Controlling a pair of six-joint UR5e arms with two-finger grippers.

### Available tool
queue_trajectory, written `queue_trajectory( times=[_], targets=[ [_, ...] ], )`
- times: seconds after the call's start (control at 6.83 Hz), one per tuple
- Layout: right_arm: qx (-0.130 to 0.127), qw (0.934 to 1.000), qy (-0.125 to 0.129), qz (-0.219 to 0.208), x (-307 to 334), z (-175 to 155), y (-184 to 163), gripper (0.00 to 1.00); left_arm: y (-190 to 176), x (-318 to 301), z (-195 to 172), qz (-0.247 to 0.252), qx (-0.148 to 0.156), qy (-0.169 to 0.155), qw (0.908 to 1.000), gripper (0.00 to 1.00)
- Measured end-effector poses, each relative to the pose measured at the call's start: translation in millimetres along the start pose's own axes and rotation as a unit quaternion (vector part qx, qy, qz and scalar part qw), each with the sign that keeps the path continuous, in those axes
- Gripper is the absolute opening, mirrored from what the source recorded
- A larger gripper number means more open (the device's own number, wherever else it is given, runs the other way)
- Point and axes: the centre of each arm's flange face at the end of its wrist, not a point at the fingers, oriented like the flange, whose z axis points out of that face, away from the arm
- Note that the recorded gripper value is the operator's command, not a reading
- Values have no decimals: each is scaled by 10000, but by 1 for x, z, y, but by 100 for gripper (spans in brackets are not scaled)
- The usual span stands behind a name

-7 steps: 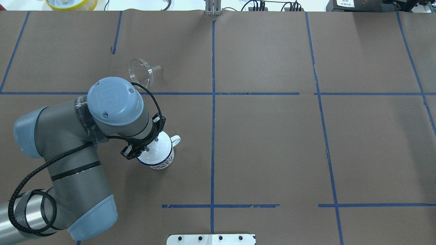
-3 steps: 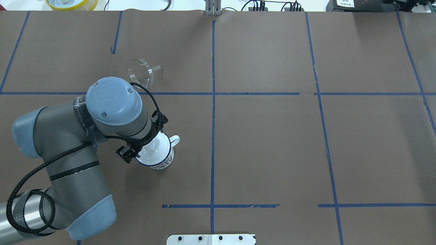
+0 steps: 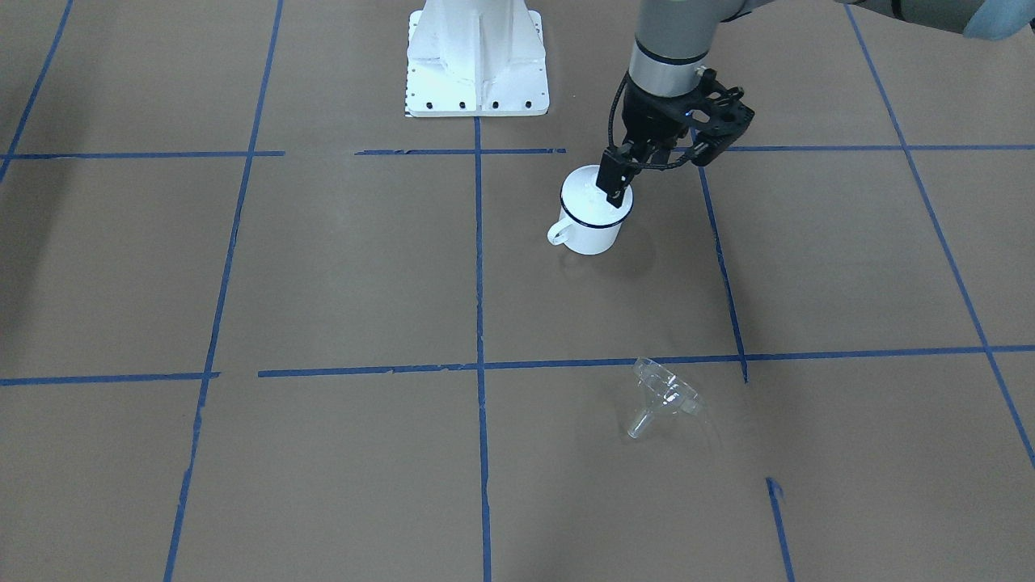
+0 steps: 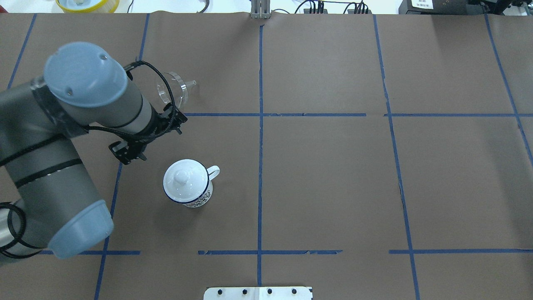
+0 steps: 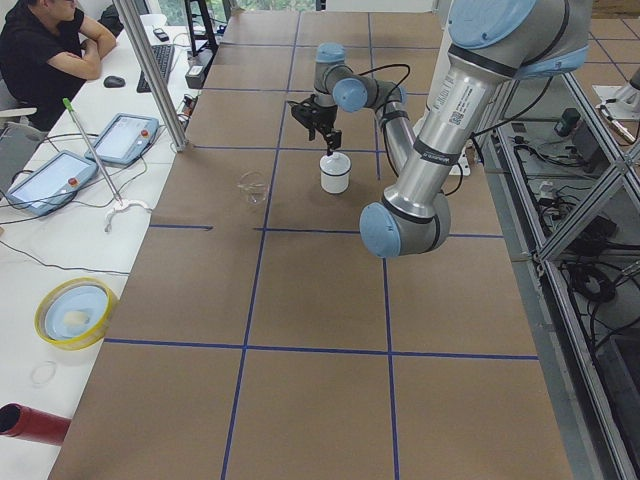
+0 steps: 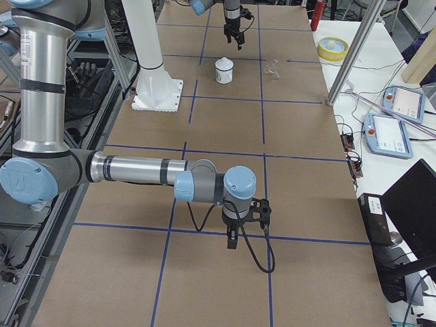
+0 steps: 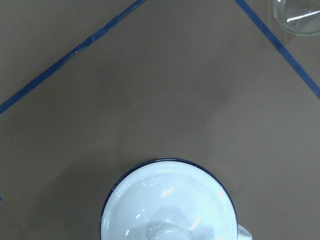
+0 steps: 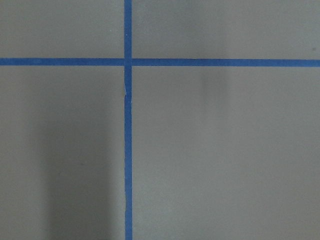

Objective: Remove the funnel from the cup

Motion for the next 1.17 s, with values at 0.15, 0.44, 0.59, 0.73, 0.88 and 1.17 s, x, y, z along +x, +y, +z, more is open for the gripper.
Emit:
queue_trajectory(
  times=[0.15, 0.44, 0.59, 0.73, 0.88, 1.17],
  targets=[
    [-2, 10000, 0, 1, 0, 0, 0, 100, -55, -23, -14, 512, 10, -2, 9987, 100],
    [-2, 10000, 0, 1, 0, 0, 0, 100, -177, -96, -44, 1301, 52, -80, 9915, 100],
    [0, 10000, 0, -1, 0, 0, 0, 100, -240, -145, -53, 1705, 47, -184, 9852, 100],
    [1, 10000, 0, -1, 0, 0, 0, 100, -308, -209, -55, 2216, 27, -363, 9744, 100],
    [1, 10000, 0, -1, 0, 0, 0, 100, -372, -282, -51, 2741, -23, -515, 9603, 100],
    [1, 10000, 0, -1, 0, 0, 0, 100, -455, -396, -28, 3334, -97, -550, 9411, 100]
  ],
)
